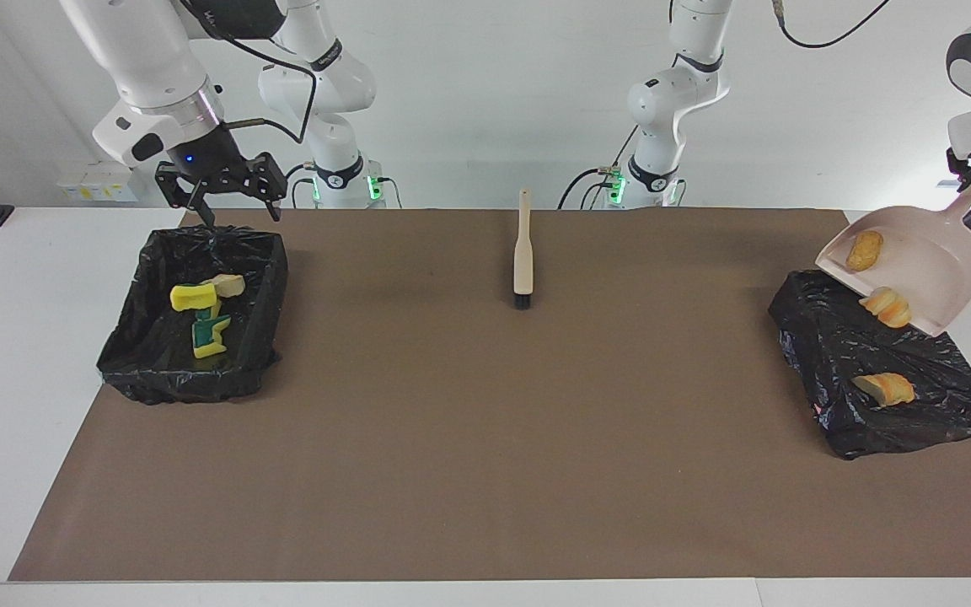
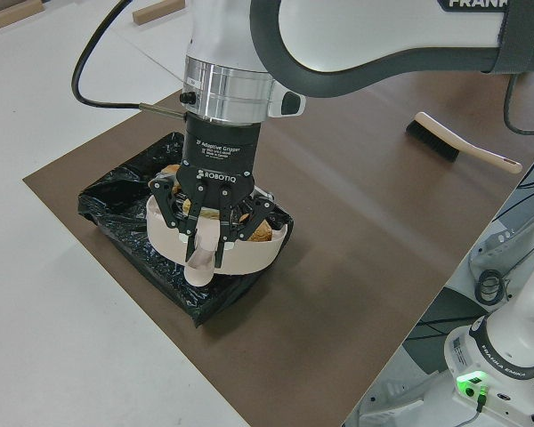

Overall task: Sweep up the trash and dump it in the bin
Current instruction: 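Tip the dustpan over the bin with the left gripper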

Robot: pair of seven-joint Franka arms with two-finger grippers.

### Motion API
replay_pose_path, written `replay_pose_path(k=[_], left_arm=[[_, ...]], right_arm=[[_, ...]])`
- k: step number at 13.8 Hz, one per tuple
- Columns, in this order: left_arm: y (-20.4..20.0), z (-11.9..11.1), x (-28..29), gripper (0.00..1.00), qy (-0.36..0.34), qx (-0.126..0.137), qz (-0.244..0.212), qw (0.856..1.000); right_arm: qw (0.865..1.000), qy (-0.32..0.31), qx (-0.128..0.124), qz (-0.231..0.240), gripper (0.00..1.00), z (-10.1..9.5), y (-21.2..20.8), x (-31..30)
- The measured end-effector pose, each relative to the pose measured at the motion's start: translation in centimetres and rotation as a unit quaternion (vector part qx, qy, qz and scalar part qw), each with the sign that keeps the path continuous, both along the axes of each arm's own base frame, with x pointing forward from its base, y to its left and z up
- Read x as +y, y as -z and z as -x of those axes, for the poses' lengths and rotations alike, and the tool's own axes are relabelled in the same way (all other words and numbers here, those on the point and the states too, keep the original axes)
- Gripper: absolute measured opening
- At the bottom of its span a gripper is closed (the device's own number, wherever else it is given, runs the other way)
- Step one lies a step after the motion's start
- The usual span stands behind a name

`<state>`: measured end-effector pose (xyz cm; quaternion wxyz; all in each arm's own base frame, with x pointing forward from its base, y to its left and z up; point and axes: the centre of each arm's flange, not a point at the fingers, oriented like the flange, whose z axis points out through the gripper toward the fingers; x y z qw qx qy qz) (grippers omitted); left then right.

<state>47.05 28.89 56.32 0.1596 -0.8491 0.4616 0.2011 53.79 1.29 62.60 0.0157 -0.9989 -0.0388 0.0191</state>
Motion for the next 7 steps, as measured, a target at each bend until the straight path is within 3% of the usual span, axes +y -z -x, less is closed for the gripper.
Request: replay_pose_path(k=[7], left_arm=[[-1.3, -2.1, 0.5, 0.31, 0.045, 0.006, -0.082, 0.996]], right_arm=[[1.000, 0.019, 0.003, 0.001, 1.00, 0.5, 0.4, -0.5]])
